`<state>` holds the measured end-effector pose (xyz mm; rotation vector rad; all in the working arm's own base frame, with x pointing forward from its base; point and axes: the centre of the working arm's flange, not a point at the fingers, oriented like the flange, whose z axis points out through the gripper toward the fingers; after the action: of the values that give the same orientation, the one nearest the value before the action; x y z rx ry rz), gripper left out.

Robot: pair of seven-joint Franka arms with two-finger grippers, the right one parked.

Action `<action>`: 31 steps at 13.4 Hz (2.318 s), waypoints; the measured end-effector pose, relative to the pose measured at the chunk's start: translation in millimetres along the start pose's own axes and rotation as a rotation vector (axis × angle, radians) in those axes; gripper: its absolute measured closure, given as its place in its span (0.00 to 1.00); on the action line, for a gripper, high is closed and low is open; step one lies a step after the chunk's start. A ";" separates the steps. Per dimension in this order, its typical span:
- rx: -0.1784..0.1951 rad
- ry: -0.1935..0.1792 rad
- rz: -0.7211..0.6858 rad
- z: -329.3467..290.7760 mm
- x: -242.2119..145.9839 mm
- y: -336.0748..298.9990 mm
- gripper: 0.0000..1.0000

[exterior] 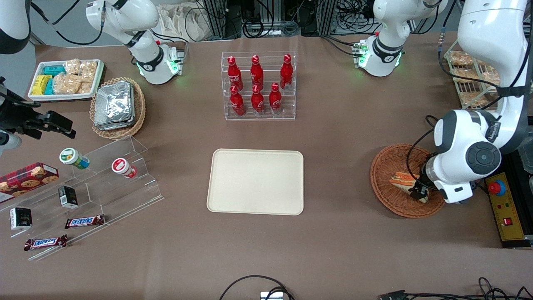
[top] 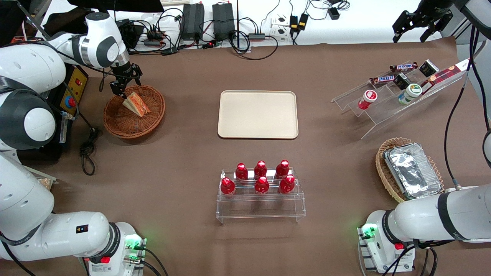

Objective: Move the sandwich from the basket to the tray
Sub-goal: 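Close the left gripper on the wrapped sandwich, then lift the sandwich and carry it with the left gripper over the beige tray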

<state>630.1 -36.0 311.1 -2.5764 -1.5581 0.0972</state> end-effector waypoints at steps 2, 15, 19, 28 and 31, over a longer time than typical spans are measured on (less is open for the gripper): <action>-0.007 -0.003 -0.005 10.6 0.7 4.0 0.00; -0.004 -0.010 -0.027 92.6 27.2 -13.5 0.17; 0.011 0.022 0.036 82.1 23.5 -10.5 0.57; 0.086 0.020 0.523 -119.3 -17.0 7.4 0.79; 0.014 -0.020 0.715 -167.7 -94.6 29.3 0.79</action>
<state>632.2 -146.1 471.7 -2.9824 -0.5634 0.1971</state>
